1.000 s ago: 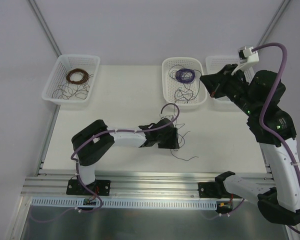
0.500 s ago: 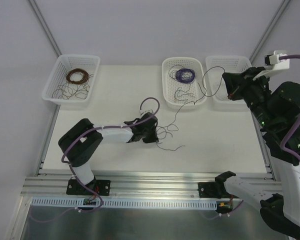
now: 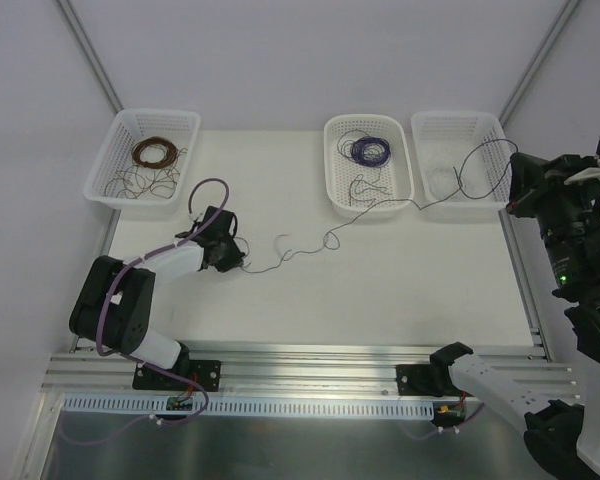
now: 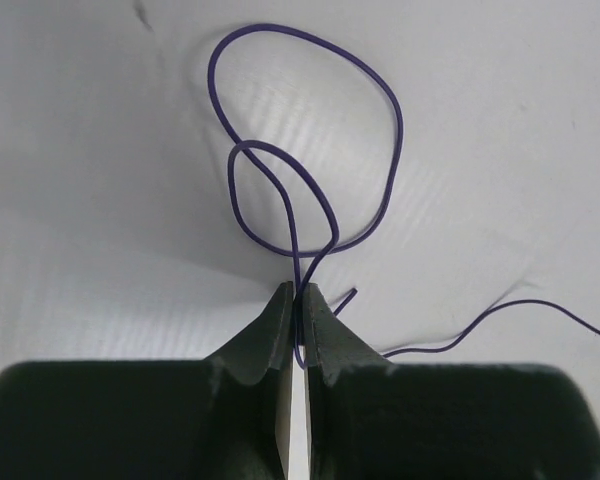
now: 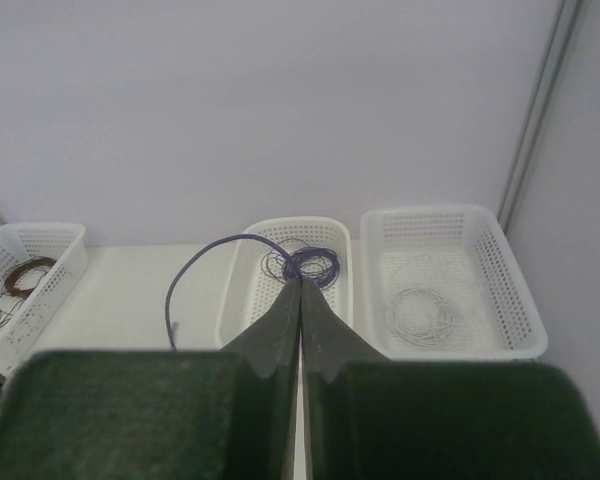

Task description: Untangle the cables

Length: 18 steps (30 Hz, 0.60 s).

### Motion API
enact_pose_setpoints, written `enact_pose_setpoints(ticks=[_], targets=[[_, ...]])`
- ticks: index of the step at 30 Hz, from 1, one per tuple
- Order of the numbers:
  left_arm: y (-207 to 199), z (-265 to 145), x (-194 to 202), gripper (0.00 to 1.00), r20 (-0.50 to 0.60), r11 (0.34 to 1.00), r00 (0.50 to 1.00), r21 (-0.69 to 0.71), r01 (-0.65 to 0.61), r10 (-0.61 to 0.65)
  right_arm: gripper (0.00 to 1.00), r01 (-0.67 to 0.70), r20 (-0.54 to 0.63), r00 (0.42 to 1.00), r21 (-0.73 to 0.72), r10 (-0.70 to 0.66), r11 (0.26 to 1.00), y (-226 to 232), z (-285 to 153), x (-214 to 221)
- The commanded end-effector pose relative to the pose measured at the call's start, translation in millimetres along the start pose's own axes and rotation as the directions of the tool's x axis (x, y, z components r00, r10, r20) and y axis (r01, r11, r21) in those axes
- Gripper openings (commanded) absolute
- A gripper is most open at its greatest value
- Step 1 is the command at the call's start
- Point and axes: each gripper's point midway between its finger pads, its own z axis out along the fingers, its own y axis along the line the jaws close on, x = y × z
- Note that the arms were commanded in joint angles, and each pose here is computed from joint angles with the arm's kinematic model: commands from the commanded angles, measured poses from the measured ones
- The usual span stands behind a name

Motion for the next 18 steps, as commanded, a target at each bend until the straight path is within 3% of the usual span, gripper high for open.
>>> enact_pose_setpoints(ticks=[1,6,12,16,18], targets=[[38,-4,1,0.0,-0.028,0.995,1.0,-0.102,0.007,-0.01,0.01,0.022,0.047,0.999,0.084,-0.026,0.996,-21,-14,-16],[38,-5,-5,0.03,-0.04,0.996,0.998,-0.081,0.042,-0.045,0.01,0.009,0.017,1.0,0.024,-0.009,1.0,-8,-9,-7],[21,-14,0,0.18,-0.087,1.0,0.996,0.009,0.029,-0.028,0.01,-0.063,-0.219,0.975,-0.137,0.032,0.989,40,26,86],[9,-28,3,0.39,-0.098,0.996,0.995,0.094,0.008,0.001,0.01,-0.086,-0.353,0.935,-0.154,0.027,0.984,50,35,149],[-1,-40,-1,0.5,-0.08,0.988,0.996,0.151,-0.016,0.029,0.01,-0.085,-0.373,0.927,-0.148,0.024,0.985,49,34,160]])
